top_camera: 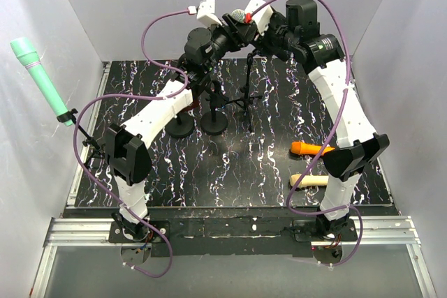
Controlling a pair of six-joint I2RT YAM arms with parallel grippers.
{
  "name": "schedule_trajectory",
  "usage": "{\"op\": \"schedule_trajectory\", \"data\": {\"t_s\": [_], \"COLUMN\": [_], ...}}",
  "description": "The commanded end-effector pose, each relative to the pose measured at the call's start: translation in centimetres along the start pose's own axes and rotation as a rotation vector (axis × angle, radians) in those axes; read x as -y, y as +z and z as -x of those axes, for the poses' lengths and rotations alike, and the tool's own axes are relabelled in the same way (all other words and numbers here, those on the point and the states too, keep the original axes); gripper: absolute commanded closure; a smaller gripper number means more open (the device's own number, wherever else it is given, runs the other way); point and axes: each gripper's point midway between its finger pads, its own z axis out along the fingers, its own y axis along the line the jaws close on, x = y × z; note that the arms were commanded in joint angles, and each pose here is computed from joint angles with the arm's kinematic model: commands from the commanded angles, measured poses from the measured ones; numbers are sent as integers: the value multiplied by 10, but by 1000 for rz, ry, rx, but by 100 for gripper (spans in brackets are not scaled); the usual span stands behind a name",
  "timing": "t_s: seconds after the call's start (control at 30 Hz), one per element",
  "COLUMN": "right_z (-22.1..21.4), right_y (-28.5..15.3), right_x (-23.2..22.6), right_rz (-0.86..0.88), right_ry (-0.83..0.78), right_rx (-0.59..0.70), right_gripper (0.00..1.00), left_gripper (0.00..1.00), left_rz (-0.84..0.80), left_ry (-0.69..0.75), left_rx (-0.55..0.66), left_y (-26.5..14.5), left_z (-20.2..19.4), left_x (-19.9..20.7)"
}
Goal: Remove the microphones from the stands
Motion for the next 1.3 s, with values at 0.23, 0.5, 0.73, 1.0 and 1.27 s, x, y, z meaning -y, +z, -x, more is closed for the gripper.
{"op": "schedule_trajectory", "data": {"t_s": [0.23, 0.5, 0.73, 1.0, 1.27], "right_z": [-26, -44, -56, -44, 25], "right_y": [-9, -5, -3, -7, -27], "right_x": [1, -2, -5, -1, -3], "right_rz": [-12, -11, 2, -2, 39], "right_ry": [57, 75, 73, 75, 113], "right_rx": [-92, -163, -220, -180, 71], "right_gripper": [44, 45, 46, 42, 24], "left_gripper": [100, 100, 100, 100, 100], "left_rz": [50, 168, 120, 117, 109], "left_ry": [46, -52, -90, -2, 303], "left_rx": [127, 252, 303, 392, 474], "left_y": [-5, -16, -28, -42, -63], "left_z": [67, 136, 175, 218, 276], "left_x": [9, -28, -18, -15, -11]}}
